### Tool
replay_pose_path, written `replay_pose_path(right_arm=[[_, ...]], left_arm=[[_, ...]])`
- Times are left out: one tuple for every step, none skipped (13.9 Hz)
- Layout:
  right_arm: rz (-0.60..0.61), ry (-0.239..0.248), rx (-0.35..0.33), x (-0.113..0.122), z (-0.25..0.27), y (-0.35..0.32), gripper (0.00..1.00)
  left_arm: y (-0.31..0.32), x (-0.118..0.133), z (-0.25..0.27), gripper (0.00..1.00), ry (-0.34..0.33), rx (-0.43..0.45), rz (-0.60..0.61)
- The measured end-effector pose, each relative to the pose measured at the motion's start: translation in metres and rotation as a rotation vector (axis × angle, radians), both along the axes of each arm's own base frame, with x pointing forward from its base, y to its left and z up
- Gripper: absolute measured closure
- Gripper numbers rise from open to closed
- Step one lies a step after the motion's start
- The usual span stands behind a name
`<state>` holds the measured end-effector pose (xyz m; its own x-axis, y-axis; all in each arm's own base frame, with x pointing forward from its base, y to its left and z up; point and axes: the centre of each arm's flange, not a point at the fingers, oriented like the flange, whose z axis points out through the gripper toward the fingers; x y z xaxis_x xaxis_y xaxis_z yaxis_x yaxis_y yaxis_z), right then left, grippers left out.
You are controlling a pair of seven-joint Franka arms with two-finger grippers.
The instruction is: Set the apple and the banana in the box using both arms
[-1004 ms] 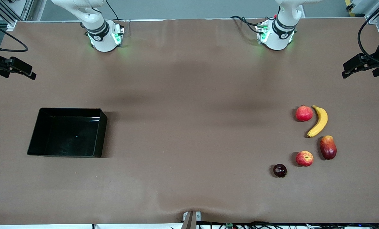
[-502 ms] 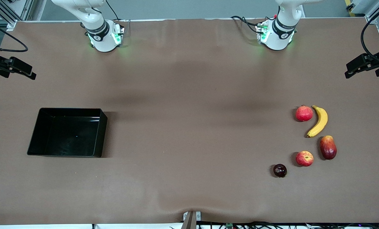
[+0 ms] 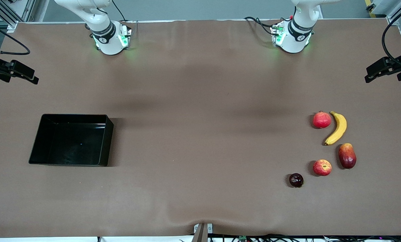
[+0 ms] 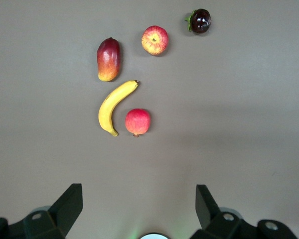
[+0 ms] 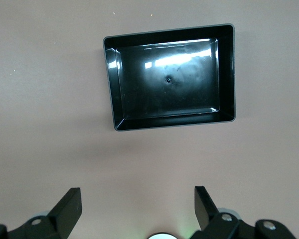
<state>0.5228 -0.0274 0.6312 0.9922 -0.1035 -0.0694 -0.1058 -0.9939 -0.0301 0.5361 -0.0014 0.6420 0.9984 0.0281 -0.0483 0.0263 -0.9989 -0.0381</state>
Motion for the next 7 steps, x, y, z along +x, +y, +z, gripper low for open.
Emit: replay_pose_path(right_arm=[[0.0,0.0,0.0,0.0,0.0,0.0,0.0],[0.0,0.0,0.0,0.0,0.0,0.0,0.0],[-0.001,-0.001,0.0,0.0,0.0,0.0,0.0],[-0.002,-0.004,0.0,0.001,0.0,-0.001,0.0],[-0.003,-0.004,0.0,0.002,-0.001,-0.002,0.0],[-0.004,0.003,0.0,0.004,-0.005,-0.002,0.0],[-0.003,0.015,0.001,0.007,-0.012,-0.002,0.0]], left_arm=[[0.0,0.002,-0.003,0.0,0.006,-0.001,0.0],[0.0,0.003,-0.006,0.0,0.01,-0.001,0.0],[0.0,0.004,-0.007,0.0,0.013,-0.001,-0.001],[-0.001,0.005,-0.008,0.0,0.015,-0.002,-0.002],[-0.001,0.005,-0.008,0.0,0.015,-0.002,-0.003],[-0.002,0.005,-0.008,0.0,0.015,-0.002,-0.005],[-0.004,0.005,-0.008,0.0,0.015,-0.002,-0.009]])
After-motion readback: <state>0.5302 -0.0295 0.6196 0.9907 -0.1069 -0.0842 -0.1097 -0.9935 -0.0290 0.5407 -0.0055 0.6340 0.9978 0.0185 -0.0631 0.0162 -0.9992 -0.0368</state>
